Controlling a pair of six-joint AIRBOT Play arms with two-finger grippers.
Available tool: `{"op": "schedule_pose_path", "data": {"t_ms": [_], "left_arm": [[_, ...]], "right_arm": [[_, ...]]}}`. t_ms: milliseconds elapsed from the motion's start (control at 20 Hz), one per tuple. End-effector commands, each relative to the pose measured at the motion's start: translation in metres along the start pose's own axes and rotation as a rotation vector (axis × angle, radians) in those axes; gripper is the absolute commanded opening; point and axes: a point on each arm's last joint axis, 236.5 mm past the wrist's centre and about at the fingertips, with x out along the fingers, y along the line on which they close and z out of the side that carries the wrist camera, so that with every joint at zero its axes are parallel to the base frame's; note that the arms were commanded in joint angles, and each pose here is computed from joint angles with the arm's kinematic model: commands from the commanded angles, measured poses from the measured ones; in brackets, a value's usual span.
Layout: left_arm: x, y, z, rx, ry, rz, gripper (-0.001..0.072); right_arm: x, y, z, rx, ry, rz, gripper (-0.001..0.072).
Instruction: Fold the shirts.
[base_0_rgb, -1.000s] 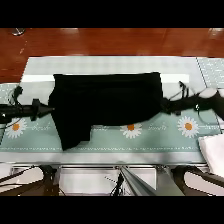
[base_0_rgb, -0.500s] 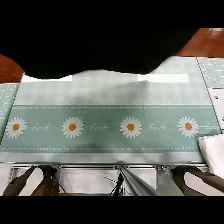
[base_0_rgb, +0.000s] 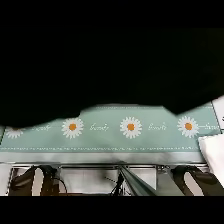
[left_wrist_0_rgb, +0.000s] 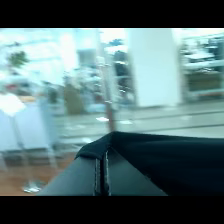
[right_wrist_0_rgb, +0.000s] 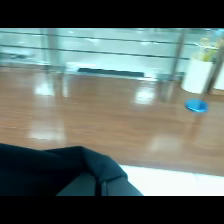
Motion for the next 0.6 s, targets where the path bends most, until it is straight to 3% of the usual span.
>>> {"op": "schedule_pose_path", "data": {"t_ms": [0,150,400,550], "left_arm": [[-0.033,0.034,-0.014,0.04,0.069,0.129,0.0019],[-0.014,0.03,-0.07,-0.058,0.231,0.102,0.0019],[0.037,-0.036,-0.247,-0.259,0.664,-0.125,0.0019],[0.069,-0.061,-0.337,-0.358,0.843,-0.194,0.0019]], "right_arm": [[-0.032,-0.02,-0.03,0.013,0.077,-0.114,0.0028],[-0.018,-0.017,-0.063,0.035,0.206,-0.089,0.0028],[0.068,-0.008,-0.15,0.124,0.441,0.02,0.0028],[0.139,-0.012,-0.218,0.196,0.572,0.05,0.0028]]}}
